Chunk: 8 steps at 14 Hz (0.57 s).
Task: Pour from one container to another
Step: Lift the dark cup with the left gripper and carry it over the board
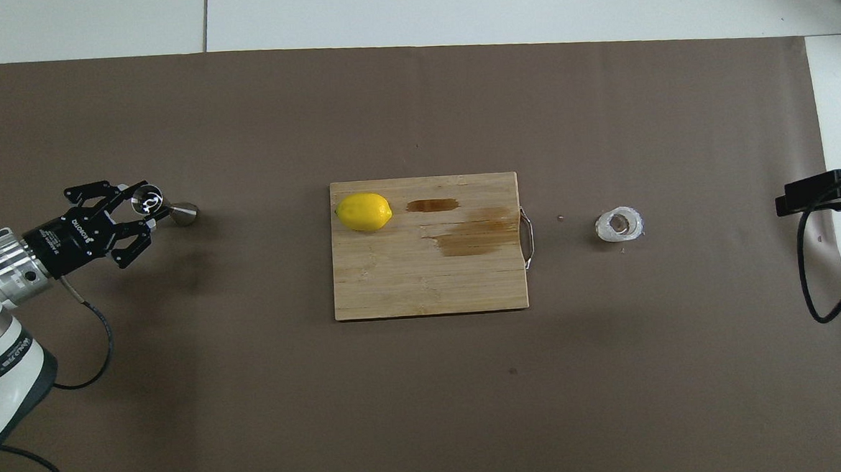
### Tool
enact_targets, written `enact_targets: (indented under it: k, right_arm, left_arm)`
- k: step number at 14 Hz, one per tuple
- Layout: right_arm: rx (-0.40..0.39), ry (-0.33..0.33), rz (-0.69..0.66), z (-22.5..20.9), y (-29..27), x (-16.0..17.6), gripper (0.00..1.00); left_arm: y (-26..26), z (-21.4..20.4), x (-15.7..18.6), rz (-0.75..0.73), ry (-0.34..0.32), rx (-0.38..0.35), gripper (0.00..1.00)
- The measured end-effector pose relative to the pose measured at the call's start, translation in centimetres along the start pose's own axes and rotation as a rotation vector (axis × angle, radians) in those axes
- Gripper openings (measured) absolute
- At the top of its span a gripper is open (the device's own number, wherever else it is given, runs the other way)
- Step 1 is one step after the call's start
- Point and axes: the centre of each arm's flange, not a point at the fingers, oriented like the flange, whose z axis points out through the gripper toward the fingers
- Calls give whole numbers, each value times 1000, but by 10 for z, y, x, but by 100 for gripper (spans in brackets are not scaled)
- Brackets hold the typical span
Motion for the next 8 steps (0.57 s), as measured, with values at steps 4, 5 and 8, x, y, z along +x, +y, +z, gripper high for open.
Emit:
enact_targets:
  k: [4,5,8]
  right_arm:
    - [0,0,0,0,0,0,100]
    - [0,0,0,0,0,0,100]
    - [0,0,0,0,0,0,100]
  left_arm:
    - [-8,19,-50,5,5,4,51]
    - [-15,27,-65,2,4,15,51]
    - [-42,55,-105,-5,17,42,51]
